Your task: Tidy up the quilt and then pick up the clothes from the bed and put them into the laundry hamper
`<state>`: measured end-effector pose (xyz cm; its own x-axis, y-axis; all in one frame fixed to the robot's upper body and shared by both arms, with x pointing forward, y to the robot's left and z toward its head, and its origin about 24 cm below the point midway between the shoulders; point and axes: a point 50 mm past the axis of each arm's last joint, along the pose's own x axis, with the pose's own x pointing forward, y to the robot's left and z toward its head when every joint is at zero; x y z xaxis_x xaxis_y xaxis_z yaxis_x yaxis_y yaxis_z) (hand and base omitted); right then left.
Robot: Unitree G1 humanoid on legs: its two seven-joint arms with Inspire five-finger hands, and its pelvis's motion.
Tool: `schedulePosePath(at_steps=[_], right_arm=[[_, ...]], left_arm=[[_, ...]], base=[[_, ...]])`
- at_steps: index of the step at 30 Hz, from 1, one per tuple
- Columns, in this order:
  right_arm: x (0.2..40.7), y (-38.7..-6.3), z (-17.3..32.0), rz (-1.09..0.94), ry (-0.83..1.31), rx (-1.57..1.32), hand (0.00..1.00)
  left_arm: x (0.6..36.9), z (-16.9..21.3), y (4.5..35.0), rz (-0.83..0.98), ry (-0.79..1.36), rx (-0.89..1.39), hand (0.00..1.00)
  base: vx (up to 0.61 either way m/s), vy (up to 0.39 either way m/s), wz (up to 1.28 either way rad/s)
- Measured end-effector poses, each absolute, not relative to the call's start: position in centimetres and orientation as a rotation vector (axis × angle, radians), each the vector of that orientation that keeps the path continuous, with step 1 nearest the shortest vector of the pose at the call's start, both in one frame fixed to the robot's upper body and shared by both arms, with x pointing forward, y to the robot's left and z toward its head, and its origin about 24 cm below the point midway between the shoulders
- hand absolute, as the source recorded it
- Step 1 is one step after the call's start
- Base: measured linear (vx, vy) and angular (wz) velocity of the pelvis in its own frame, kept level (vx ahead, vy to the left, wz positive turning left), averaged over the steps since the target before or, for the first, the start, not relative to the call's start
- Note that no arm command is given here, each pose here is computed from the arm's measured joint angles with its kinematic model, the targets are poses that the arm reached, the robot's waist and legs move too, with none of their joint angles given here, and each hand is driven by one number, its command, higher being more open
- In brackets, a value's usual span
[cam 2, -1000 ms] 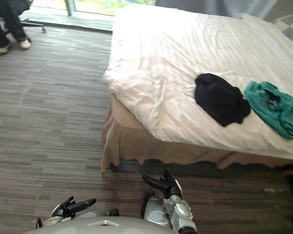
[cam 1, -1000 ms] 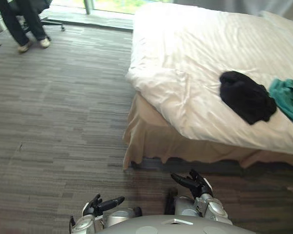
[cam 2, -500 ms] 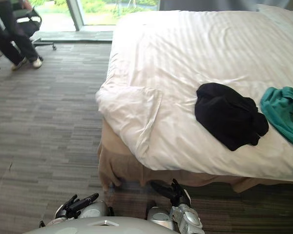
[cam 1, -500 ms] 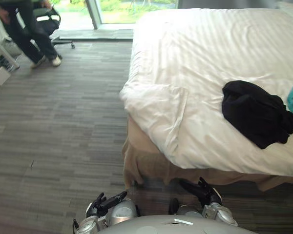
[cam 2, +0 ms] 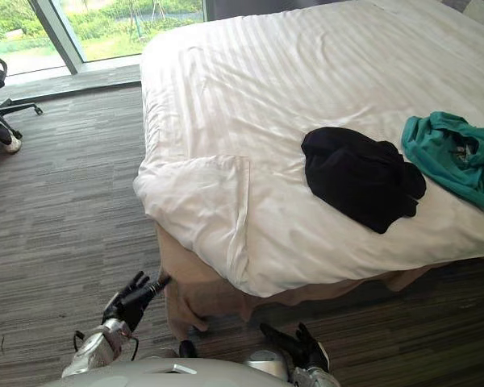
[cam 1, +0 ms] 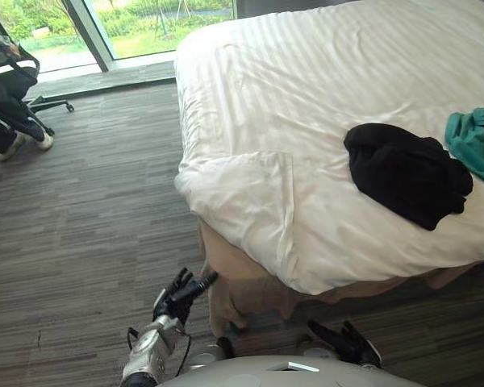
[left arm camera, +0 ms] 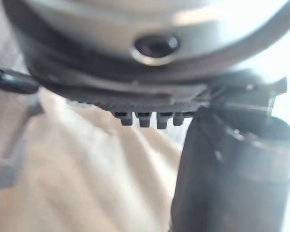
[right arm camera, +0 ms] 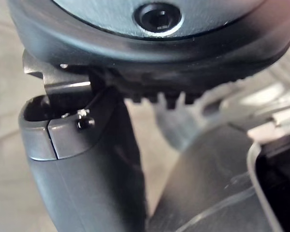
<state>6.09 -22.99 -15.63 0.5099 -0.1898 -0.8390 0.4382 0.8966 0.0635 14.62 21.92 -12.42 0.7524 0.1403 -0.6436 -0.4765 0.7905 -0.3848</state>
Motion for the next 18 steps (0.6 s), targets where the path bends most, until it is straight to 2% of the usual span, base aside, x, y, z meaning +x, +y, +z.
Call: schedulePosePath(at_steps=[2, 3, 5, 7, 10, 14, 18], right_arm=[[5.4, -23.6, -15.6, -0.424, 0.968, 0.285, 1.00], [5.3, -23.7, -15.6, -0.429, 0.970, 0.283, 1.00], [5.1, -23.6, -15.6, -0.442, 0.976, 0.278, 1.00], [4.7, -23.3, -15.7, -0.444, 0.986, 0.278, 1.00], [4.1, -23.1, -15.7, -0.460, 0.989, 0.275, 1.00], [3.9, -22.7, -15.7, -0.438, 1.004, 0.256, 1.00], [3.4, -22.4, -15.6, -0.429, 1.010, 0.242, 1.00]], left_arm=[[15.5, -10.9, 25.6, 0.618, 0.444, -0.682, 1.00], [15.5, -10.5, 26.8, 0.691, 0.392, -0.702, 1.00], [15.3, -8.3, 31.4, 0.952, 0.174, -0.754, 1.00], [14.3, -6.5, 34.4, 1.121, 0.028, -0.762, 1.00], [12.7, -4.4, 37.1, 1.350, -0.149, -0.765, 1.00], [12.0, -3.3, 38.0, 1.488, -0.212, -0.789, 1.00], [13.8, -2.1, 37.8, 1.435, -0.197, -0.725, 1.00]], base=[[-0.02, -0.068, 0.03], [-0.03, -0.073, 0.02], [-0.05, -0.076, 0.00], [-0.07, -0.057, -0.02], [-0.01, -0.043, -0.04], [0.02, -0.032, -0.10], [0.07, -0.034, -0.06]])
